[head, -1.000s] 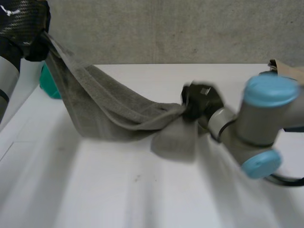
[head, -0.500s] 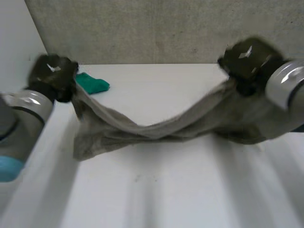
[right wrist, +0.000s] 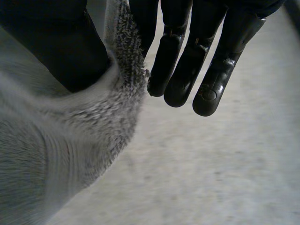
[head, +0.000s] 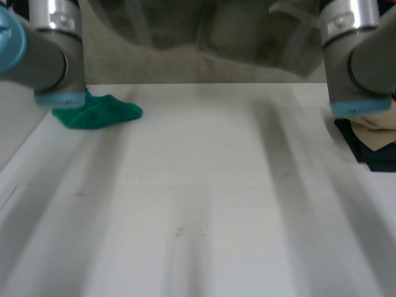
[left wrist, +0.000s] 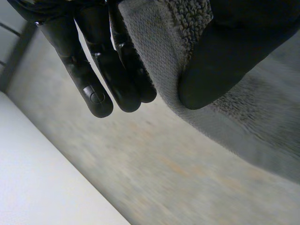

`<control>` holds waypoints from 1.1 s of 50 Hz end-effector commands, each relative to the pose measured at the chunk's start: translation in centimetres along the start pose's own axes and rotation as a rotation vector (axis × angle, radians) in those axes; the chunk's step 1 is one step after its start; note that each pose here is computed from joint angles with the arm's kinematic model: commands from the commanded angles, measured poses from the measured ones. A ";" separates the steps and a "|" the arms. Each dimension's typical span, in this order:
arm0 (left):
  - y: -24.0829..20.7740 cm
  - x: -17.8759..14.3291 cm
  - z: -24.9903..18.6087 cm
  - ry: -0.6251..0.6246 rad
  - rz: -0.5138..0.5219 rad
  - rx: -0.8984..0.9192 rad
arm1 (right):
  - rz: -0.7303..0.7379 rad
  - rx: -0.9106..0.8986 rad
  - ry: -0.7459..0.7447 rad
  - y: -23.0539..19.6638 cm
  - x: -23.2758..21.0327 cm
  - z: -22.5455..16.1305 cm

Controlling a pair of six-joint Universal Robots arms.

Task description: Fold the laundry.

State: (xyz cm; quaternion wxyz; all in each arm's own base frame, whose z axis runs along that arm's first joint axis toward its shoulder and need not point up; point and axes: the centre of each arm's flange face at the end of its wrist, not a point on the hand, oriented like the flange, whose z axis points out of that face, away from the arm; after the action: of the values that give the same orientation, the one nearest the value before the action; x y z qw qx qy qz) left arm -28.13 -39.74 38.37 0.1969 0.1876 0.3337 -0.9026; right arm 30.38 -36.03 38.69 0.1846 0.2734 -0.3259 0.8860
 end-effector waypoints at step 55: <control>8.9 0.2 -18.0 0.308 -0.057 -0.565 | 0.585 -0.959 -0.602 13.9 -7.1 -23.6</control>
State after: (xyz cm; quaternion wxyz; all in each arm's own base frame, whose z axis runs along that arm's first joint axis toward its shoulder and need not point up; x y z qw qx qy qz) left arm -20.53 -33.66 20.90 0.1608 0.2517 0.6002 -0.7420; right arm 20.02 -30.21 13.49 -0.0844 0.2665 -0.8045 0.5240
